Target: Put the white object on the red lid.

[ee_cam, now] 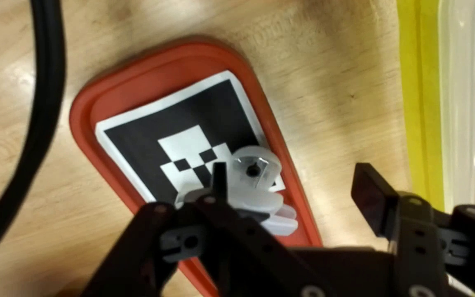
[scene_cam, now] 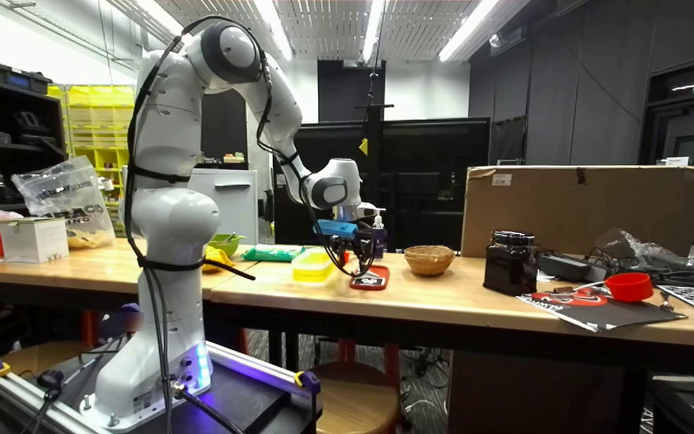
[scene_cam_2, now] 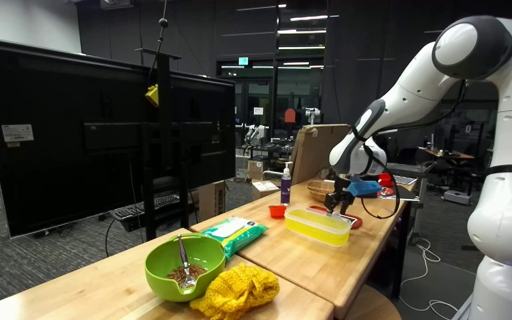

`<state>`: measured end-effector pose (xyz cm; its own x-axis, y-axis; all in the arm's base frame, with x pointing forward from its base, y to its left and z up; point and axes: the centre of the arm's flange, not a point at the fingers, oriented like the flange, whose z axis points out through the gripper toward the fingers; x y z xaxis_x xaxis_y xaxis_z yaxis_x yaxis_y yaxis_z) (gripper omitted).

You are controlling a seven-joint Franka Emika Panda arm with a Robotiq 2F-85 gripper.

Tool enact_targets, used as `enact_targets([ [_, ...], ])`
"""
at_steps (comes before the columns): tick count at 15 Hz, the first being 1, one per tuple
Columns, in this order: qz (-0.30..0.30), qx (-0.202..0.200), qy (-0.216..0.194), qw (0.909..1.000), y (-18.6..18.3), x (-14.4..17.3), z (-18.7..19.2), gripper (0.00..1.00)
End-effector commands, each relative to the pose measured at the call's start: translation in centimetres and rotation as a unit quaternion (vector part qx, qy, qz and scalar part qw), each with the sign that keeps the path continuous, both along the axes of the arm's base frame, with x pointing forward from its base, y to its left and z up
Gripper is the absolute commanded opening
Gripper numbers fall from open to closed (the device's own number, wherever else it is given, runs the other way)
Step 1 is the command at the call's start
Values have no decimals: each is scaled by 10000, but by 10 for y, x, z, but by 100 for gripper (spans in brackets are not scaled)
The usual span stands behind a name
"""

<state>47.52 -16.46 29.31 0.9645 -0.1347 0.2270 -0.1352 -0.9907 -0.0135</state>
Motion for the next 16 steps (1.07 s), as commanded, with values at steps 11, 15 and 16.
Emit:
enact_targets([
  [11,140,-572,238,9980,77,-3,130,100],
  [15,397,-515,389,9971,141,2,156,100],
  [16,501,-520,407,9966,160,3,162,100],
])
